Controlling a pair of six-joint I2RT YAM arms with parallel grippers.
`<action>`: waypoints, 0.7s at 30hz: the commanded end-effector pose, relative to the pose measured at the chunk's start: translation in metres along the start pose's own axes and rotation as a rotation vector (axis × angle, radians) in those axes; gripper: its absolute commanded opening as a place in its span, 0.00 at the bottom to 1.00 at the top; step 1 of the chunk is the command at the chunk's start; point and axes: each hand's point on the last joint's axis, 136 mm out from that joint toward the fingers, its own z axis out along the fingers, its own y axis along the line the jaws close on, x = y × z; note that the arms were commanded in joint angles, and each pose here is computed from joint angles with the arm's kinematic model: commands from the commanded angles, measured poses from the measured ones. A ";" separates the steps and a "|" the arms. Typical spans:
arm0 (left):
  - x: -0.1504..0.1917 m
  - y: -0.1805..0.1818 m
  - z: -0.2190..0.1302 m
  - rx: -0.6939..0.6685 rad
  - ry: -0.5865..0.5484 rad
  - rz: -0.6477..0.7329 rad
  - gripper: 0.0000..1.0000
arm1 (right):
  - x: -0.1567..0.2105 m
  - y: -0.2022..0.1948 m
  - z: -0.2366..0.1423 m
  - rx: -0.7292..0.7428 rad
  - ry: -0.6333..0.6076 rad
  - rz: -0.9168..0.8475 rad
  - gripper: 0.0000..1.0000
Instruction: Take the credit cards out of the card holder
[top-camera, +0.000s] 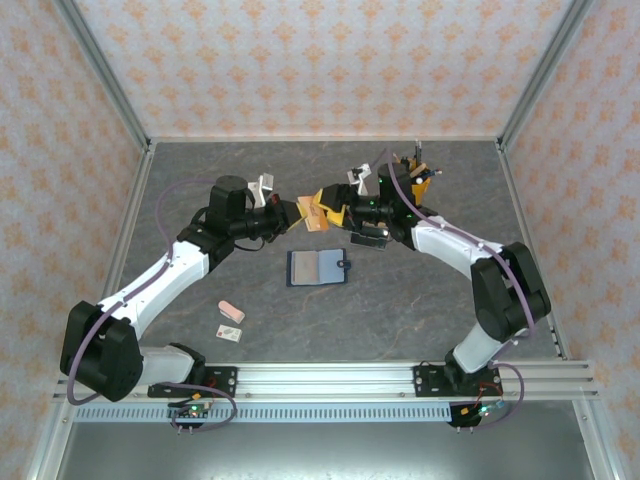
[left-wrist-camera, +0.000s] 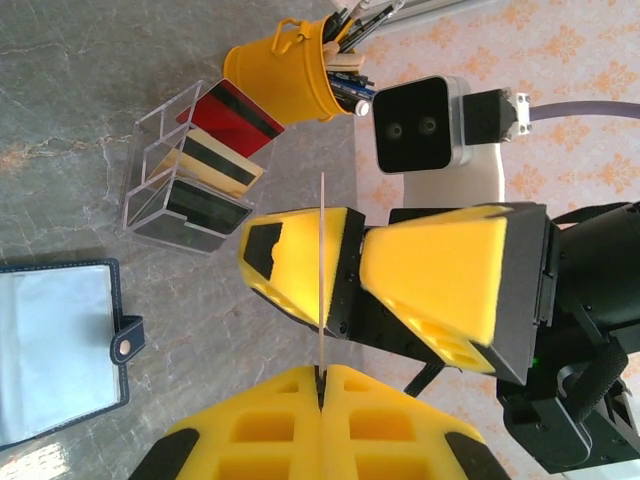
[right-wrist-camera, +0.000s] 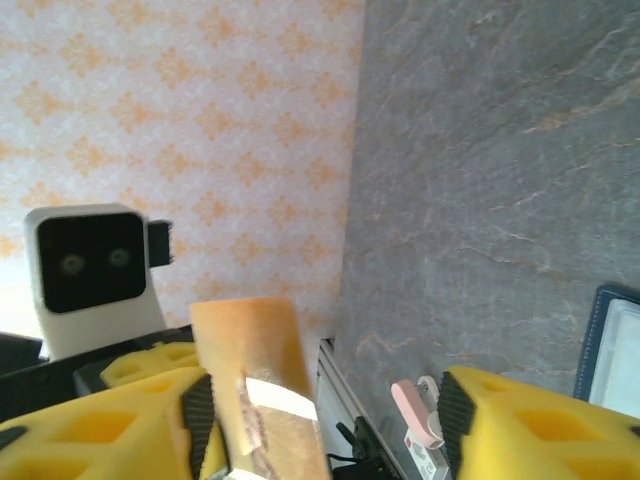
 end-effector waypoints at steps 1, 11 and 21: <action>0.000 -0.011 -0.005 0.048 -0.004 0.006 0.00 | 0.004 0.031 -0.010 -0.092 0.007 -0.060 0.55; 0.001 -0.011 -0.005 0.044 0.003 -0.005 0.00 | 0.009 0.041 -0.017 -0.108 0.011 -0.090 0.29; 0.005 -0.015 -0.002 0.067 0.043 -0.012 0.00 | 0.016 0.052 -0.019 -0.145 0.053 -0.130 0.18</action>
